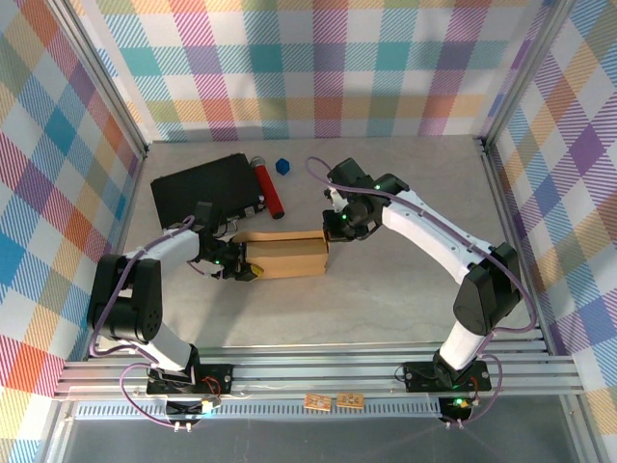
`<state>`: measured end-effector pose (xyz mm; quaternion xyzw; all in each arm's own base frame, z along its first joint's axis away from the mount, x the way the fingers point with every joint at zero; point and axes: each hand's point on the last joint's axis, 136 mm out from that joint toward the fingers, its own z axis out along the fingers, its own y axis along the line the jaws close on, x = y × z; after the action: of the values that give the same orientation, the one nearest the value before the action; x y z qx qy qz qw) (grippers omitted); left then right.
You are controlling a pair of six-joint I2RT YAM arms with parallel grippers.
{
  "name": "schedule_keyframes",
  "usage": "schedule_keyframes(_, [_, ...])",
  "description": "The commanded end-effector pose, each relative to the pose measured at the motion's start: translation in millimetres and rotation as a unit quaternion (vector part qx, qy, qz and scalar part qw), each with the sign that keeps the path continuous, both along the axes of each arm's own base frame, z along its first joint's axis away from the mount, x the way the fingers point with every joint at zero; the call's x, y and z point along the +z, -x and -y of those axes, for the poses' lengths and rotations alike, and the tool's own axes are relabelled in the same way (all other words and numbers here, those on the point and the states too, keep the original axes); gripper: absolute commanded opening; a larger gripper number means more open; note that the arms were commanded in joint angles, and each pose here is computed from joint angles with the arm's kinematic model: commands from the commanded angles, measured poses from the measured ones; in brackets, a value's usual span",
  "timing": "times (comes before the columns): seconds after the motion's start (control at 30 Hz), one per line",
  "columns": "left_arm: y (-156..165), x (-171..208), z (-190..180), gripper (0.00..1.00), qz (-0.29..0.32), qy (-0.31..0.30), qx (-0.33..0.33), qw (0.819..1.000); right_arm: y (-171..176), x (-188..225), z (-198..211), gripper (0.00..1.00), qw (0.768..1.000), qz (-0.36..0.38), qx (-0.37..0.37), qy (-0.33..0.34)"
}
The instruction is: Fold the paper box
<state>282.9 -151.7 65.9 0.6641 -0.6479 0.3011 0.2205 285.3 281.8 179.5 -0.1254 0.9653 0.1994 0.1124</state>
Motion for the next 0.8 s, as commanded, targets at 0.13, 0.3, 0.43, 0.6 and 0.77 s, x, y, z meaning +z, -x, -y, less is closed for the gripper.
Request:
schedule_keyframes(0.13, [3.6, -12.2, -4.3, 0.41, -0.019, -0.004, 0.017, 1.0, 5.4, -21.3, -10.8, 0.0, 1.0, -0.003, -0.016, 0.002])
schedule_keyframes(0.3, [0.4, -13.9, -4.0, 0.47, -0.016, 0.002, 0.019, 1.0, 0.1, -28.4, -11.1, 0.0, 1.0, 0.007, -0.016, 0.014])
schedule_keyframes(0.43, [-1.5, -15.2, -5.5, 0.48, -0.015, 0.004, 0.022, 1.0, 0.7, -33.6, -12.0, 0.0, 1.0, 0.01, -0.007, 0.027])
schedule_keyframes(0.6, [-2.0, -18.3, -10.7, 0.34, -0.023, -0.003, 0.036, 0.999, 6.1, -32.5, -10.6, 0.0, 0.999, 0.021, 0.0, 0.04])
schedule_keyframes(0.77, [-5.4, -19.9, -12.5, 0.27, -0.026, -0.007, 0.054, 0.998, 14.5, -31.8, -8.3, 0.0, 0.997, 0.046, 0.009, 0.061])
